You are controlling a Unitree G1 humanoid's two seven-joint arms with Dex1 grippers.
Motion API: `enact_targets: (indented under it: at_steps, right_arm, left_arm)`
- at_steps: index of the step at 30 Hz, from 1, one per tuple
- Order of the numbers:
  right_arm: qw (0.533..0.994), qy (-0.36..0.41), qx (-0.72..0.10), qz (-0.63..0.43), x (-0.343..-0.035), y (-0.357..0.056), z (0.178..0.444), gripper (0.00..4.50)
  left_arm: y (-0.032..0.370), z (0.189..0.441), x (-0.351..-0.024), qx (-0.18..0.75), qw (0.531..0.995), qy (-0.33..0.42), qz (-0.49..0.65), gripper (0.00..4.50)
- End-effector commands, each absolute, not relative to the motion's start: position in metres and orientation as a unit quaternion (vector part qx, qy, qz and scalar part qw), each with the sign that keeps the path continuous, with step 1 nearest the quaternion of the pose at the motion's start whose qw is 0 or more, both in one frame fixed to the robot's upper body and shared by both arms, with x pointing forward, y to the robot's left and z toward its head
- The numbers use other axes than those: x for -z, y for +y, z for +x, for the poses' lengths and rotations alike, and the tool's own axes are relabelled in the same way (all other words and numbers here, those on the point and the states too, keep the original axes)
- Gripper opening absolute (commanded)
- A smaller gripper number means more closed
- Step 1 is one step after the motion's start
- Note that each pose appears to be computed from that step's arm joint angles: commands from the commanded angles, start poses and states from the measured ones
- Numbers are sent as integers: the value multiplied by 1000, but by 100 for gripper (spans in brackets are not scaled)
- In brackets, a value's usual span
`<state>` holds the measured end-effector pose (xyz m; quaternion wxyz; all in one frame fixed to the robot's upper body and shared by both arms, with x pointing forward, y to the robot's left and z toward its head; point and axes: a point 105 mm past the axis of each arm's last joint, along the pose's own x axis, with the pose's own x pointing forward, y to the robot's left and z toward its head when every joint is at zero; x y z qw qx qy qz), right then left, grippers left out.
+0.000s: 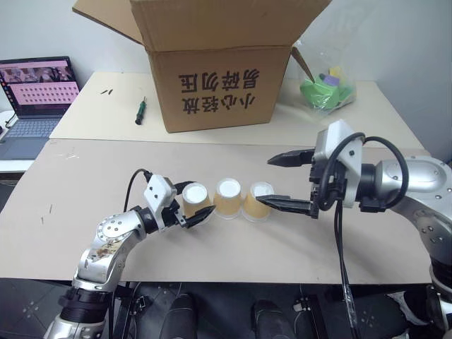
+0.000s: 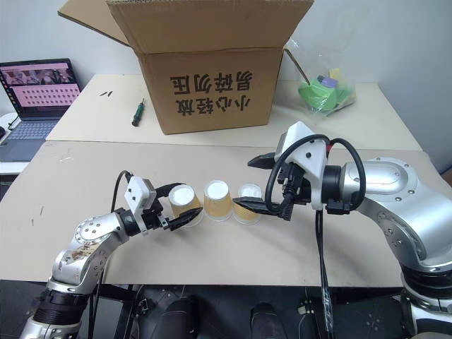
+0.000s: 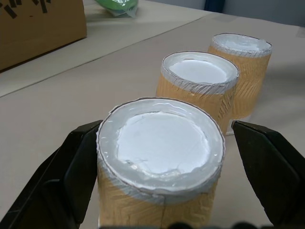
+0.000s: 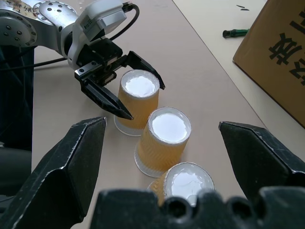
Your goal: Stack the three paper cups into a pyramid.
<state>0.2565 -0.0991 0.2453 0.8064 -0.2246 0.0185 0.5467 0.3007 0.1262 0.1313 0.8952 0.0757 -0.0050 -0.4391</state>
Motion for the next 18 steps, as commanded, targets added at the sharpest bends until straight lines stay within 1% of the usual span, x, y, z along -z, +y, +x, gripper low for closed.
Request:
enact_targets:
  at_steps: [1,2,3,9,11,15,18]
  right_arm:
    - [808,-9,-538,-239,-257,-101,254,450]
    - [809,-9,-538,-238,-257,-101,255,450]
    - [809,-9,-537,-238,-257,-101,255,450]
    - [809,-7,-538,-236,-254,-101,257,450]
    - [810,-5,-536,-237,-252,-101,258,450]
    - [813,-3,-533,-236,-250,-103,259,450]
    - [816,-4,-529,-234,-250,-105,259,450]
  left_arm:
    - [127,300,-139,437,896,-19,75,386]
    - [128,301,-139,435,897,-20,76,356]
    - [129,301,-140,432,898,-20,78,313]
    - [131,301,-143,425,901,-25,81,313]
    - [136,302,-151,415,905,-31,84,313]
    - [153,308,-184,403,910,-45,91,313]
    - [162,312,-216,421,900,-48,106,313]
